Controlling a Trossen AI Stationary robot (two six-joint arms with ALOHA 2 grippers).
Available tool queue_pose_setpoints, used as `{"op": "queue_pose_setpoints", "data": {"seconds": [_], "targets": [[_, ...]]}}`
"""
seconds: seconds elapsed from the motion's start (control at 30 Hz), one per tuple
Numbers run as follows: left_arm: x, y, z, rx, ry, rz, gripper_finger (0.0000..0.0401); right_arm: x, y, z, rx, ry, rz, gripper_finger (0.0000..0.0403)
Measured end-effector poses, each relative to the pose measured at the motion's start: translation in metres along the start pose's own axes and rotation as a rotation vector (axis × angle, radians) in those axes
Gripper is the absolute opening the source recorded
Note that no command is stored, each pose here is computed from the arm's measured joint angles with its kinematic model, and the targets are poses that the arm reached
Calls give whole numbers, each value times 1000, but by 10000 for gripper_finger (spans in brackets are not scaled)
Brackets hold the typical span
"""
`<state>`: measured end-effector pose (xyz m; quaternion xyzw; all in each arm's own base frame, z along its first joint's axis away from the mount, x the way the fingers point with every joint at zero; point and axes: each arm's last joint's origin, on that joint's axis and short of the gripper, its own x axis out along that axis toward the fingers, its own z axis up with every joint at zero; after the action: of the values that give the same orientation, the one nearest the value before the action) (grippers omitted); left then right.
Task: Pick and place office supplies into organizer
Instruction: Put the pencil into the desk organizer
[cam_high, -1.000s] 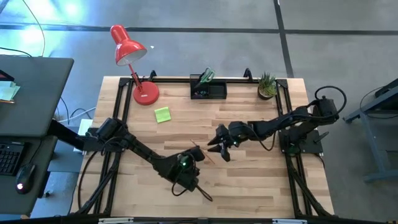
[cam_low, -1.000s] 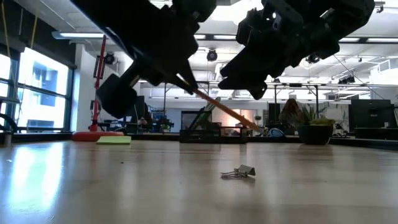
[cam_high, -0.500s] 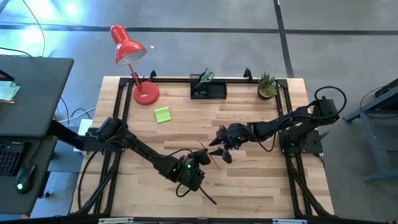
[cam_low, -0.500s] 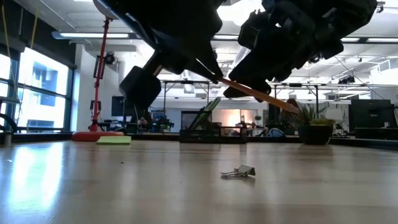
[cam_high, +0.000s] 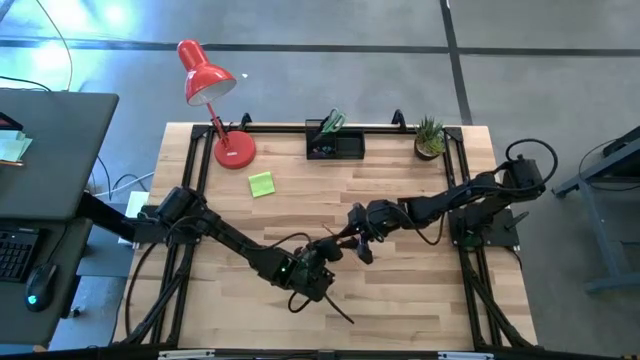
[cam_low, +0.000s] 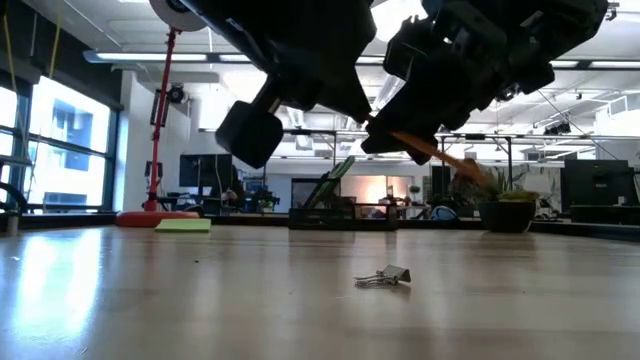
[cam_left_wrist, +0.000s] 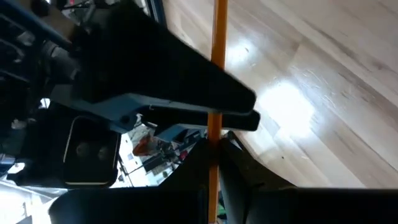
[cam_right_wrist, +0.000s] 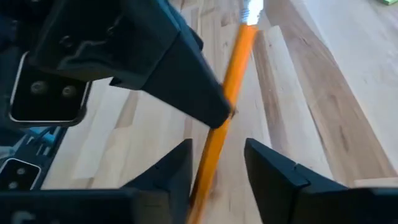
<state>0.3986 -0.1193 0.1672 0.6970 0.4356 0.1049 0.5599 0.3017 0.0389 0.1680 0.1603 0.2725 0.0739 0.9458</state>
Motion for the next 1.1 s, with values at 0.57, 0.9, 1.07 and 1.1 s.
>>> {"op": "queue_pose_setpoints", "data": {"seconds": [0.57,0.9,1.07,1.1], "targets": [[0,-1,1,-231,-33,-21,34,-4,-27,3,-85,26,-94,11],[-6,-8,-13,-520,161,52,152,-15,-65,22,-141,-108,-324,6],[-9,-11,-40,-780,228,-26,182,-26,-81,47,-260,-323,-407,8],[-7,-12,-46,-842,240,-63,183,-30,-84,52,-296,-369,-423,9]]}}
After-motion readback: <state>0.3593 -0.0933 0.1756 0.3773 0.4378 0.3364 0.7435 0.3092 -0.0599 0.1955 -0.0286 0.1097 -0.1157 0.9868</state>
